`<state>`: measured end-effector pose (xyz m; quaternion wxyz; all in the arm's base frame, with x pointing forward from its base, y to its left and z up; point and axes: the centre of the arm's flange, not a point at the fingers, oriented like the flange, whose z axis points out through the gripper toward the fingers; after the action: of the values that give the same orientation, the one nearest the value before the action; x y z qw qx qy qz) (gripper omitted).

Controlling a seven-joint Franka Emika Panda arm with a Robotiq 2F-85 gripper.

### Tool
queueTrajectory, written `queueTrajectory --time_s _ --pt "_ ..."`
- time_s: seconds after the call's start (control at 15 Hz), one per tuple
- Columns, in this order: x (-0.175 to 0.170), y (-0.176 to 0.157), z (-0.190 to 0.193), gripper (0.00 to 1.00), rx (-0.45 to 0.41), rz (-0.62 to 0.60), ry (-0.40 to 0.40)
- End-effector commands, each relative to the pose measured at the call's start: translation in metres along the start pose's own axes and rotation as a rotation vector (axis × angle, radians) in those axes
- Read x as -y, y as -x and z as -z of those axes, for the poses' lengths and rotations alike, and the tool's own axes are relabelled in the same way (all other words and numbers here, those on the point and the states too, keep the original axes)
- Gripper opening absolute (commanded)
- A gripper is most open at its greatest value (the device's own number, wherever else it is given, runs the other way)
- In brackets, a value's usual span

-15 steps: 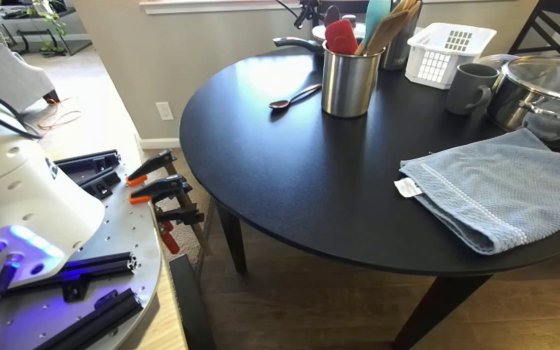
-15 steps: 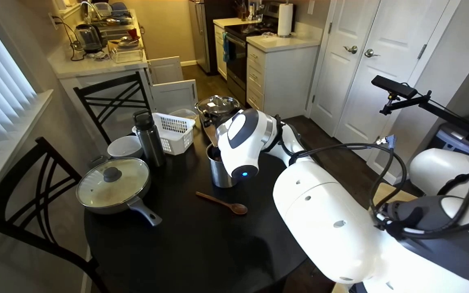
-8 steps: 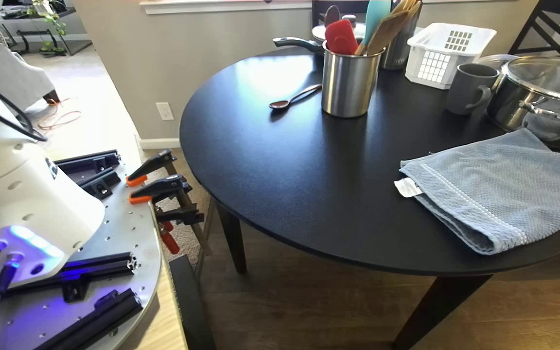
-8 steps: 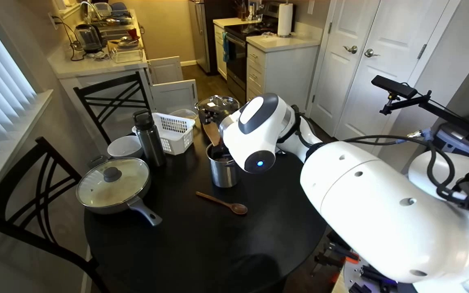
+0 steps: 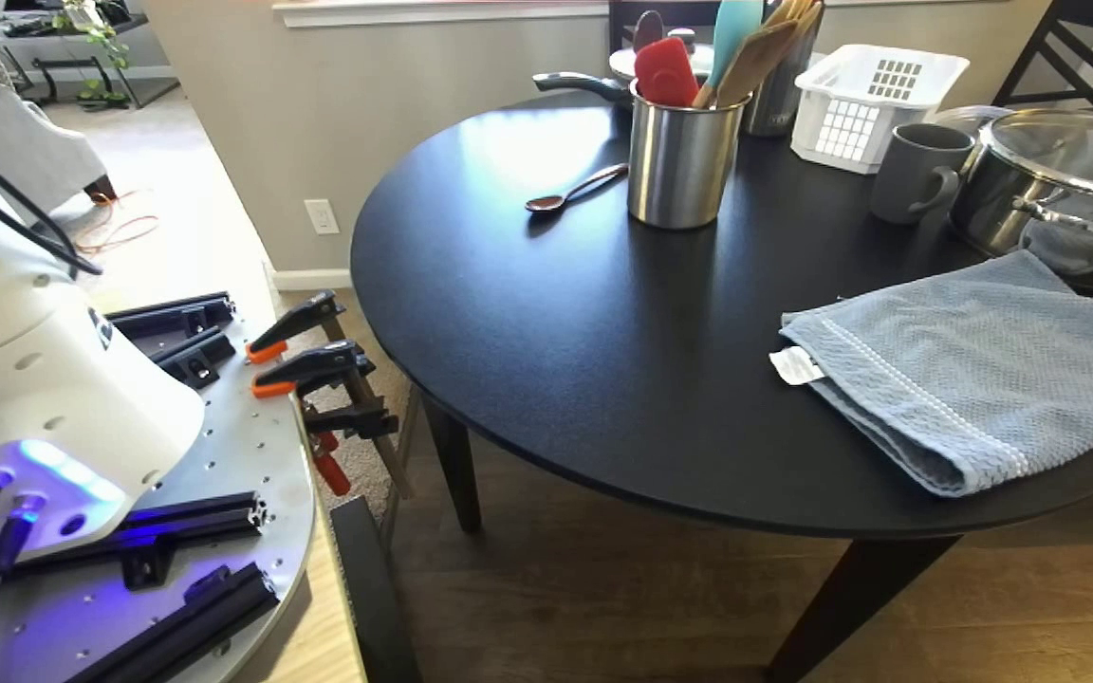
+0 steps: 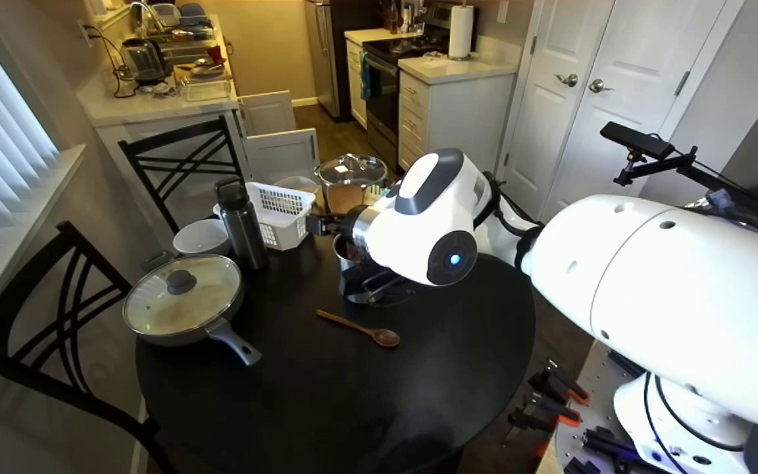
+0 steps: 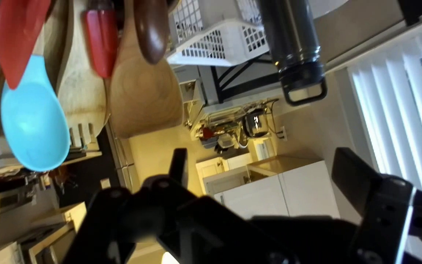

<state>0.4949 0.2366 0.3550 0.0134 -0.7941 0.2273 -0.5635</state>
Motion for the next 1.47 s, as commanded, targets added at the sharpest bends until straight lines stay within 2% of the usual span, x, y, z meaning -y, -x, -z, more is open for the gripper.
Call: queueTrajectory --time_s 0.0,0.33,0.6,0.87,1.07,1.4 --pt "0.008 0.023 0.027 1.00 0.177 0.052 -0.028" --pt "-0.011 0.061 0.015 1.00 0.344 0.161 -0.022" --pt "-0.023 0.055 -0.002 1.00 0.491 0.191 -0.100" --pt "-0.022 0.052 -0.022 1.00 0.589 0.270 -0.136" --pt "-0.037 0.067 -0.038 1.00 0.695 0.341 -0.129" --pt "-0.079 0.106 -0.051 1.00 0.889 0.514 -0.088"
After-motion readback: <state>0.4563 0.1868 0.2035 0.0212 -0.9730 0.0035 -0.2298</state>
